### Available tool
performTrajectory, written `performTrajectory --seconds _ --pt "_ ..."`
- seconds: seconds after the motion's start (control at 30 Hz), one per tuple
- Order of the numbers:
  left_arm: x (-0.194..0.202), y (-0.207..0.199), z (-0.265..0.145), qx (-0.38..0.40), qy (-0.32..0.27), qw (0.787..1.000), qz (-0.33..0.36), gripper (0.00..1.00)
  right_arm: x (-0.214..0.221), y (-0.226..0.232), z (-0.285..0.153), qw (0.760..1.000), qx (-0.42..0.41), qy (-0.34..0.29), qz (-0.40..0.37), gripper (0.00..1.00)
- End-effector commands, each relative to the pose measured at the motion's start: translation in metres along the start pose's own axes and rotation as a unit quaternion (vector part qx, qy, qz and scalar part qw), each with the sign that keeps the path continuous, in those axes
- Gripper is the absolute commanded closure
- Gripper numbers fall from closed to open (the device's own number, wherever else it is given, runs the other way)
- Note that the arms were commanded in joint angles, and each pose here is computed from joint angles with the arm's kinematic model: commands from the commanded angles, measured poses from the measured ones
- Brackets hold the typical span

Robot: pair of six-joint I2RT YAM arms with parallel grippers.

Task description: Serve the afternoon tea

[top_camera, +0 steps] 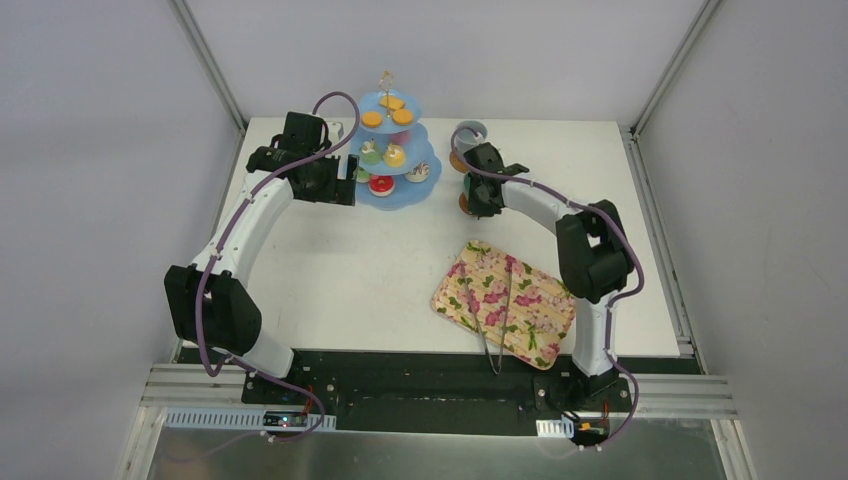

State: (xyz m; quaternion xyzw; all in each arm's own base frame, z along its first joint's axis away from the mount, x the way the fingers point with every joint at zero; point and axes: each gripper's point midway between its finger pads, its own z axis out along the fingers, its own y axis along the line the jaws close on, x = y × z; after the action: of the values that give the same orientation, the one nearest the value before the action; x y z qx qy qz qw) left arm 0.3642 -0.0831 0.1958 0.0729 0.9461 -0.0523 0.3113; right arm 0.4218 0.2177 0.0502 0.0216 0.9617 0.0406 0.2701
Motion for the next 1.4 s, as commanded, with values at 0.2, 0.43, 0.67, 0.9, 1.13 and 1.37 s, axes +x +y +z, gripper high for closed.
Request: performTrajectory --seconds 0.2,0.43,0.67,0.9,1.13,1.37 --pt "-0.006 0.004 -0.010 -0.003 -0.015 1.000 -0.003 0.06 0.003 0.005 -0.023 1.000 -0.024 0.004 0.008 1.00" --pt "-0.005 0.004 -0.010 -0.003 -0.014 1.000 -0.004 0.06 0.003 0.007 -0.022 1.000 -0.028 0.005 0.011 0.87" --pt "-0.005 0.005 -0.010 -0.004 -0.014 1.000 -0.003 0.06 0.000 0.004 -0.022 1.000 -0.020 0.000 0.011 0.69" --pt "-0.005 0.004 -0.011 -0.002 -0.017 1.000 -0.003 0.06 -0.002 0.006 -0.025 1.000 -0.018 -0.006 0.003 0.63" --pt "-0.003 0.004 -0.013 -0.001 -0.020 1.000 -0.003 0.06 -0.008 0.004 -0.023 1.000 -0.003 -0.024 -0.007 0.64" --pt "-0.001 0.004 -0.014 -0.001 -0.021 1.000 -0.004 0.06 -0.022 0.005 -0.019 0.999 0.017 -0.046 -0.018 0.67"
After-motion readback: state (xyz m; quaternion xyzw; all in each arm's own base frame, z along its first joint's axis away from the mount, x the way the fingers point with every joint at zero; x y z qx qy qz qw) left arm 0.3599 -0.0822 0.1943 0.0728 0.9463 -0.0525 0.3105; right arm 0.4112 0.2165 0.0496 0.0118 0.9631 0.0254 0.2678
